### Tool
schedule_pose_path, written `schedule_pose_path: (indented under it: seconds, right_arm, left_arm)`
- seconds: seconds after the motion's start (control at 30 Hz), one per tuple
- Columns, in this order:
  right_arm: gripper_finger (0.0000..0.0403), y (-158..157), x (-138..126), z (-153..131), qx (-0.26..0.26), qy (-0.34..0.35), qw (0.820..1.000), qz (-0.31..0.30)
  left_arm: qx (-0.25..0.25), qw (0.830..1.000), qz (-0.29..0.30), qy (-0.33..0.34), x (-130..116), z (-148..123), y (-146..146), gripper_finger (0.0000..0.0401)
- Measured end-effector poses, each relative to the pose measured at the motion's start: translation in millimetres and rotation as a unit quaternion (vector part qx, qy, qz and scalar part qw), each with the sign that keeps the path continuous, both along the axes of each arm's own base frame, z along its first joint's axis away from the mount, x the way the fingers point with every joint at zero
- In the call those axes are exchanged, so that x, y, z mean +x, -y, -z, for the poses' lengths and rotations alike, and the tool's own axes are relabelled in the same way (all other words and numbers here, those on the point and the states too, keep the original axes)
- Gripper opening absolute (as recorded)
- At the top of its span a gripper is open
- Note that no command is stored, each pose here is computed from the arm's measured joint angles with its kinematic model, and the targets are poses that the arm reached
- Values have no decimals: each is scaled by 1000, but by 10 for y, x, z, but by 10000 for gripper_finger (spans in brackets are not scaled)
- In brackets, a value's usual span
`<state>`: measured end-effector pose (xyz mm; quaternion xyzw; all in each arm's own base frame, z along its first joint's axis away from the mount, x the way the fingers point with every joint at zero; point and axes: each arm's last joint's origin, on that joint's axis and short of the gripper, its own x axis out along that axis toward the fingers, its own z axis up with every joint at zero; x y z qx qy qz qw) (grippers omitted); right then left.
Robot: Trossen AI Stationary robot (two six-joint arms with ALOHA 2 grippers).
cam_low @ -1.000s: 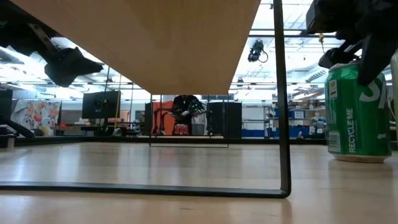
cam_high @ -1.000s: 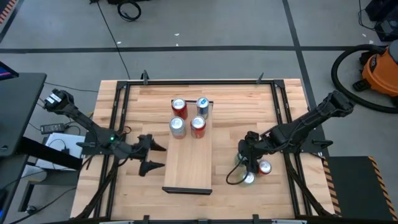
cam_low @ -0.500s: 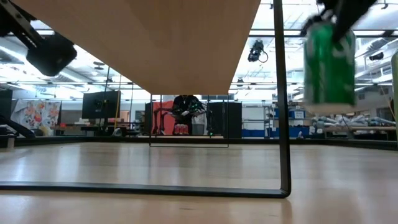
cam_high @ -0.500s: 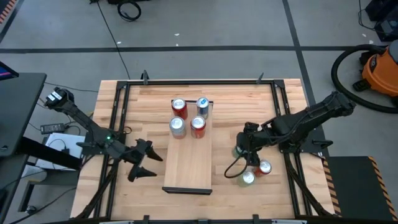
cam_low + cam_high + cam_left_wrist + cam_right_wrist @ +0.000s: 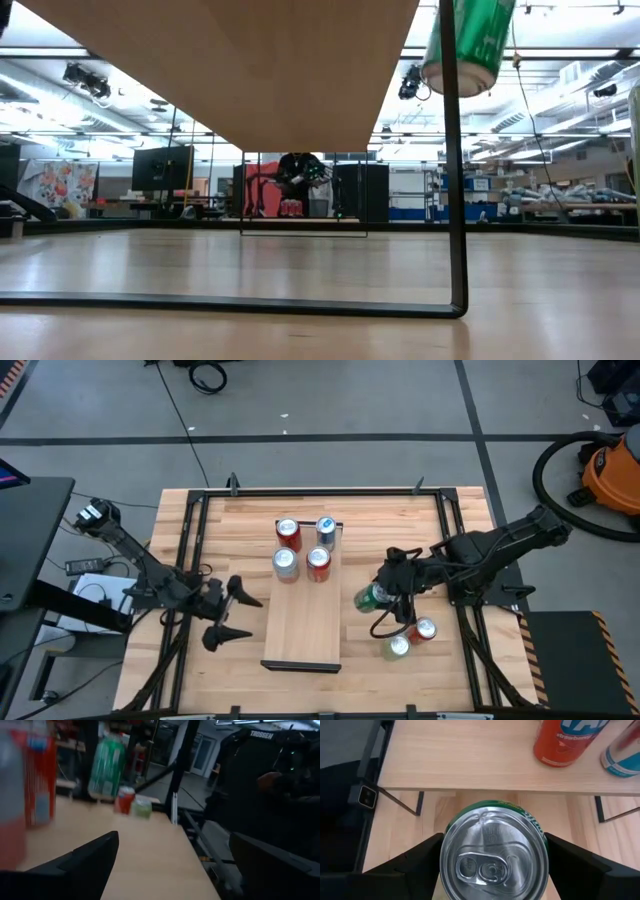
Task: Place canned beverage on shelf
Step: Put the green soda can on the shelf
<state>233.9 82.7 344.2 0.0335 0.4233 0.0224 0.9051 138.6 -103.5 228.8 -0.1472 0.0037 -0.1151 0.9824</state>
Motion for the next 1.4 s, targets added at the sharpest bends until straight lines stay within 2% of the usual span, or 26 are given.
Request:
schedule_pose_path:
  seconds: [0.1,0.23,0.4,0.6,0.7,0.8,1.03,1.3,1.4]
  right_arm:
    - [320,-2,4,-58,4,9,1000,-1]
    - [320,-24,62,-148,10,29,1000,-3]
    - [321,-154,316,-172,-11,21,999,-37]
    - [321,-338,611,-314,-37,22,996,-75]
    - [321,-409,755,-349,-47,26,995,-90]
    - [321,-475,896,-328,-55,25,991,-121]
    - [321,-585,1232,-190,-93,27,978,-183]
    - [321,-462,1391,-180,-107,22,976,-191]
    - [321,-399,1411,-183,-103,21,976,-189]
  left_arm:
    - [45,999,-8,9,120,-183,100,391]
    - [141,990,-30,-4,325,-344,262,391]
    - [203,978,-41,-20,558,-380,409,391]
    - [183,981,-55,-46,723,-450,519,391]
    - [192,978,-63,-59,789,-444,570,391]
    - [189,977,-76,-66,874,-382,572,391]
    - [148,978,-118,-89,1050,-266,459,391]
    - [127,984,-94,-86,1154,-338,388,391]
    - [129,982,-107,-89,1238,-377,349,391]
